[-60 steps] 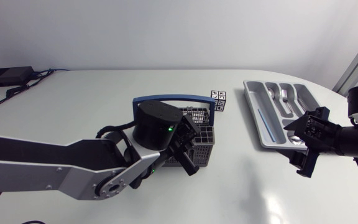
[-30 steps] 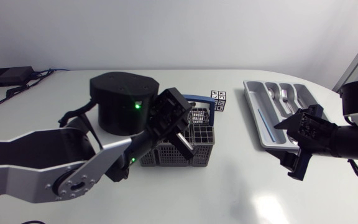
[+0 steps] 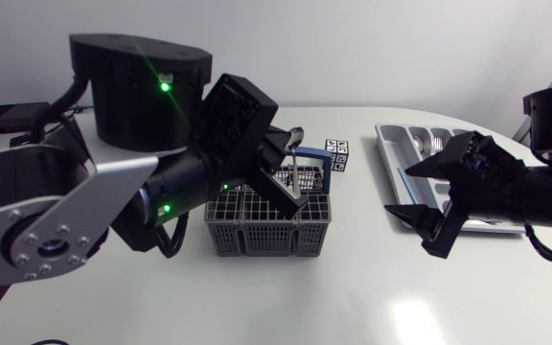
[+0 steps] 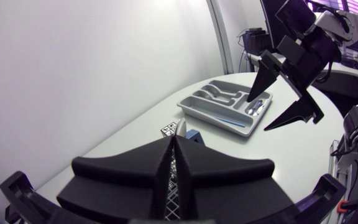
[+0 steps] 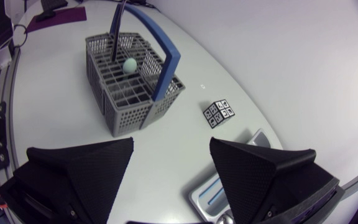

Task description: Transfer all utensils from the basket to the drawer tray.

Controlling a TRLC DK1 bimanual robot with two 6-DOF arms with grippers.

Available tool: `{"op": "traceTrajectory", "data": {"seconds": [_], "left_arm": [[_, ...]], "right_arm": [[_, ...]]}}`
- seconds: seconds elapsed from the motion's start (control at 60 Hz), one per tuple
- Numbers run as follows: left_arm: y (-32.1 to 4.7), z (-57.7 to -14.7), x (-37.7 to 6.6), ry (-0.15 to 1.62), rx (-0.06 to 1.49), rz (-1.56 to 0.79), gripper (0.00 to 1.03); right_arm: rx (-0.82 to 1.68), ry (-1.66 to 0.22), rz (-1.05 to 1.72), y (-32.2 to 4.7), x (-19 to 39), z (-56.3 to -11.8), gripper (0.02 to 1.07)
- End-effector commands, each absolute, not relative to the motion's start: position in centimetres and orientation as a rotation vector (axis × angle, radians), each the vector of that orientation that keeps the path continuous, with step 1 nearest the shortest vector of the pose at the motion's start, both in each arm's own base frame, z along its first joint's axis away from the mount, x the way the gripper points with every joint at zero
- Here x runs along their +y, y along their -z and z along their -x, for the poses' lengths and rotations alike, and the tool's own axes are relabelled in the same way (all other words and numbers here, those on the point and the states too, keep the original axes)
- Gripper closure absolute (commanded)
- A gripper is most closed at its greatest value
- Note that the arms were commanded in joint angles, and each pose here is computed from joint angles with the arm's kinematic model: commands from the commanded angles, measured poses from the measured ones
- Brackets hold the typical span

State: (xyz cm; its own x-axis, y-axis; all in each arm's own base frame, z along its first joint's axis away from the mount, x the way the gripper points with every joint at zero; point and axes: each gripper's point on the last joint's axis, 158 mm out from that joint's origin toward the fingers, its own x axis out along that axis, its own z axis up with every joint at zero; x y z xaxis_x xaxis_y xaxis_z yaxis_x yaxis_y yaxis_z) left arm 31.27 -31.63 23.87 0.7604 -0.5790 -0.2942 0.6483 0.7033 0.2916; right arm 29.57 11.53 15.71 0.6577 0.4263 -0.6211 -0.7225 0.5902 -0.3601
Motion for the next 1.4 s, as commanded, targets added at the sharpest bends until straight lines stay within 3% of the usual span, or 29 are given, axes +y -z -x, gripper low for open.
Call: {"op": "traceTrajectory", "data": {"seconds": [0.0,0.333,0.55,0.633,0.8,1.05,1.283,1.383], "left_arm": [[-26.0,-31.5,-31.7,0.690,0.188,-0.307,0.98],[-26.7,-32.3,-32.1,0.757,0.303,-0.171,0.98],[-26.2,-32.7,-32.2,0.769,0.343,-0.142,0.98],[-26.3,-32.6,-32.2,0.777,0.348,-0.133,0.98],[-26.3,-32.7,-32.3,0.788,0.356,-0.114,0.98],[-26.4,-32.6,-32.4,0.798,0.356,-0.106,0.98],[-26.6,-32.6,-32.3,0.798,0.353,-0.100,0.97],[-27.0,-32.3,-32.3,0.810,0.346,-0.094,0.83]], "right_arm": [[0.491,-0.683,0.526,-18.1,13.3,-29.7,0.19],[0.440,-0.739,0.411,-20.9,20.5,-31.1,0.23],[0.389,-0.765,0.354,-22.4,24.7,-31.8,0.47],[0.377,-0.772,0.358,-22.5,25.7,-31.8,0.52],[0.373,-0.778,0.358,-22.5,26.3,-32.0,0.64],[0.385,-0.784,0.361,-22.2,26.3,-32.1,0.91],[0.423,-0.828,0.353,-21.3,26.6,-31.5,1.02],[0.443,-0.839,0.351,-20.7,26.4,-31.4,1.01]]}}
